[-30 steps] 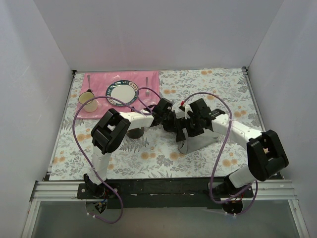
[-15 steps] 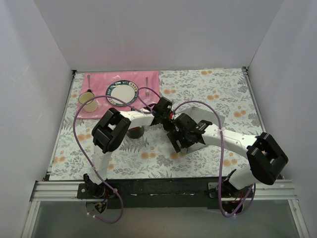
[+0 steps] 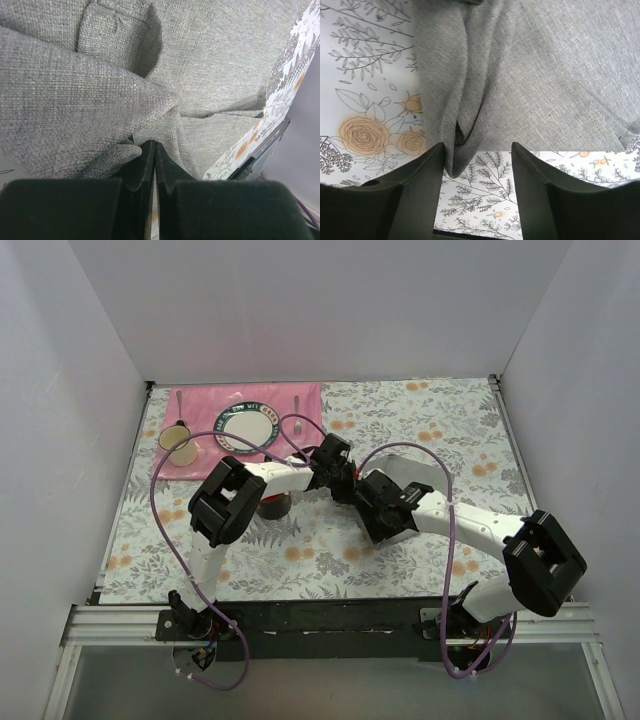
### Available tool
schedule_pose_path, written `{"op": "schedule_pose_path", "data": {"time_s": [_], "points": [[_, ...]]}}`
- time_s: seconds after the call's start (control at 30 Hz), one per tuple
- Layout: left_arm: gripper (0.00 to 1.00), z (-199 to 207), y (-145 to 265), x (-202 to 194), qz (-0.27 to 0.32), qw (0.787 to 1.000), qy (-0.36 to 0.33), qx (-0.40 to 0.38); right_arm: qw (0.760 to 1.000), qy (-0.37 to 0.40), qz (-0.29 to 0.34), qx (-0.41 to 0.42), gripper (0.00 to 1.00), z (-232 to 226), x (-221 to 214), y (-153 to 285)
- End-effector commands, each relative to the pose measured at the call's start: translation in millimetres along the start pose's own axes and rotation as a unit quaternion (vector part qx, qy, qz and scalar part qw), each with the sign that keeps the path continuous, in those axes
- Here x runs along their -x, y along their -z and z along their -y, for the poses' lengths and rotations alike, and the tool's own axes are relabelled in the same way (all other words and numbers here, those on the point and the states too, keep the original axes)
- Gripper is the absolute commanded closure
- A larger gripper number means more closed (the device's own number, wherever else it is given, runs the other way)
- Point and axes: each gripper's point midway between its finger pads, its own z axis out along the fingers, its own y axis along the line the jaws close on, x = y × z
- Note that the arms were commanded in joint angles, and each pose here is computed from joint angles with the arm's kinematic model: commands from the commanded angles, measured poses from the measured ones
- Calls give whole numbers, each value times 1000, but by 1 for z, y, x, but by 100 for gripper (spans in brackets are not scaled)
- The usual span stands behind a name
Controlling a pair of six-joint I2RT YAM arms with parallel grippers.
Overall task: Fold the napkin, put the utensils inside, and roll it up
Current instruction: Roll the napkin with the utensil
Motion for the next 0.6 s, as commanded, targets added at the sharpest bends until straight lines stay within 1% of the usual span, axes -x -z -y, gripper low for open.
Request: {"op": "schedule_pose_path", "data": {"time_s": [0.0,0.03,0.1,0.13,0.3,0.43,0.57], "points": [[100,-54,-17,-16,-20,996,9,85,999,-24,6,-22,41,17,-3,4],[100,-55,-18,-17,-22,996,10,86,999,-30,0,-25,46,22,-5,0],[100,-55,-19,-17,-24,996,11,85,999,-36,-4,-18,50,22,-7,-4],[100,-56,-20,-18,-25,996,12,85,999,-41,-13,-21,54,24,-11,-9],[100,-55,-22,-16,-26,996,10,86,998,-47,-38,-9,59,18,-21,-19],[100,-53,-26,-14,-28,996,10,84,995,-52,-80,-4,65,12,-38,-29],[100,-53,-29,-11,-31,996,4,86,995,-54,-86,-14,66,16,-44,-30]]}}
